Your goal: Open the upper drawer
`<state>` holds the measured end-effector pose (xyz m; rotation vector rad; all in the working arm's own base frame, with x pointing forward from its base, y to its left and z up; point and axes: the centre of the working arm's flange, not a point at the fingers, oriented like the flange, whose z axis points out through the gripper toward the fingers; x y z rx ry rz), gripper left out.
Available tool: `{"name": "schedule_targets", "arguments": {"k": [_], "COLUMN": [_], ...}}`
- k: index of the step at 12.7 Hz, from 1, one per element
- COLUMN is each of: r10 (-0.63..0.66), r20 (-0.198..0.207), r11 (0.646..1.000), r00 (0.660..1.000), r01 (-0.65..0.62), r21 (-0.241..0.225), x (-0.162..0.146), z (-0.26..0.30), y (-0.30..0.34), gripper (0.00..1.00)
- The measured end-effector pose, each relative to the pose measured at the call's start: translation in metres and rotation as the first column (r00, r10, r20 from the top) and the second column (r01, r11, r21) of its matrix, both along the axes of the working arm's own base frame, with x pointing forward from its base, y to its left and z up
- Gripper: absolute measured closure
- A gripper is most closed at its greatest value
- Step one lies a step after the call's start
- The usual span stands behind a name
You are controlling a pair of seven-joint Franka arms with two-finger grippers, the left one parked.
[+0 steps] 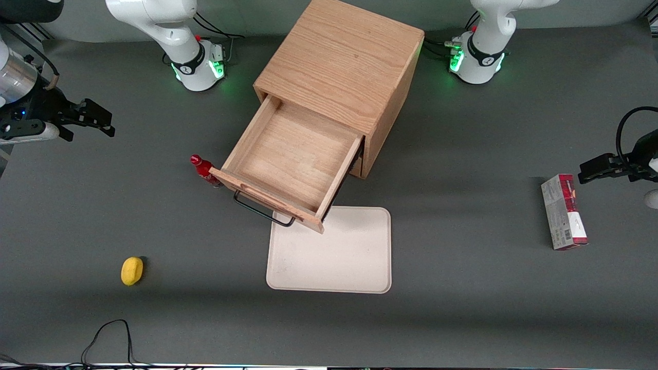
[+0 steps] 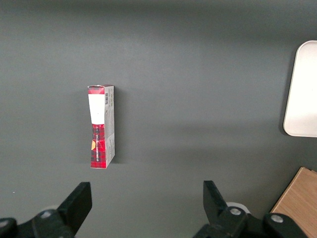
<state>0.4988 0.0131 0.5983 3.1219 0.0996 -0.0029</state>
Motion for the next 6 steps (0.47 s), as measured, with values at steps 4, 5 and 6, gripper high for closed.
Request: {"name": "schedule_targets", "arguments": {"k": [4,5,6], "r10": [-0.071,-0.080,-0.085], "r20": [-0.016,-0.022,-0.021], "r11": [0.997,0.997,0.996], "r00": [0.997,0.997,0.996], "r01": [0.071,0.080,0.085], "r21": [-0.010,-0.004,0.005], "x": [-0.001,-0.002,-0.002], "z": [0.001,0.002,0.004], "y": [0.028,0.035,0.039], "gripper": [0.00,0.00,0.00]}}
